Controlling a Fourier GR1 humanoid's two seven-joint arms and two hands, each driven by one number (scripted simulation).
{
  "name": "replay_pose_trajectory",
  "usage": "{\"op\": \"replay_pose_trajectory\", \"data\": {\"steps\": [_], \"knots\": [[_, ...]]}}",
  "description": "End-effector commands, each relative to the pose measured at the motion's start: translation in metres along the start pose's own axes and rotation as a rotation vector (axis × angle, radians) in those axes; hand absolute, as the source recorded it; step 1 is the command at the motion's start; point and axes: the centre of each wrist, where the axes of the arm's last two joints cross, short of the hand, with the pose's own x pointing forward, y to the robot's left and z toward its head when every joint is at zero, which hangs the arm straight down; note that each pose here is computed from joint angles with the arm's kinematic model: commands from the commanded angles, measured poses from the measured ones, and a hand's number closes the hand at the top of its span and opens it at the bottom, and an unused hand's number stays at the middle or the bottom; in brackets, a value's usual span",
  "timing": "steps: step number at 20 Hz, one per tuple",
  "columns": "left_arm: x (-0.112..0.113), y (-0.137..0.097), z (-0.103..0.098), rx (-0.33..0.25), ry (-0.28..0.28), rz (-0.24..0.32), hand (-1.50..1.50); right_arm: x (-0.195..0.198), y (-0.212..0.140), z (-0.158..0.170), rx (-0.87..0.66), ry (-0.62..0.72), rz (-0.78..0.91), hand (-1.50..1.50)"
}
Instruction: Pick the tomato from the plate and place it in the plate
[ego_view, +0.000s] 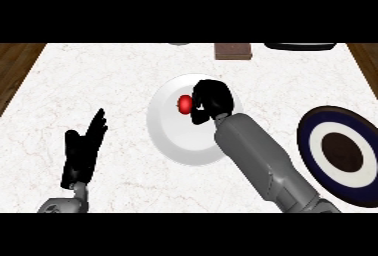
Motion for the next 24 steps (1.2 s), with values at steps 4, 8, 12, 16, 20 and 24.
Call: {"op": "replay_pose_trajectory", "data": {"steps": [4,8,12,16,20,24], "knots": [[-0.005,0.003,-0.002,0.032,0.002,-0.020,0.00,-0.014,-0.005,-0.010,0.117,-0.130,-0.052,-1.50],[-0.014,0.000,0.002,0.013,0.003,0.002,0.00,-0.025,-0.005,-0.002,0.022,-0.279,-0.269,-1.50],[0.003,0.016,0.000,0.028,-0.004,0.003,0.00,-0.040,-0.019,0.000,-0.127,-0.309,-0.620,-1.50],[-0.008,0.010,0.004,0.025,0.000,0.002,0.00,-0.051,-0.030,0.005,-0.125,-0.341,-0.800,-1.50],[-0.009,0.012,0.006,0.019,-0.006,-0.002,0.00,-0.078,-0.015,0.011,-0.054,-0.347,-0.849,-1.50],[-0.018,0.015,-0.002,0.024,0.004,0.000,0.00,-0.098,-0.037,-0.001,-0.037,-0.391,-0.868,-1.50]]}}
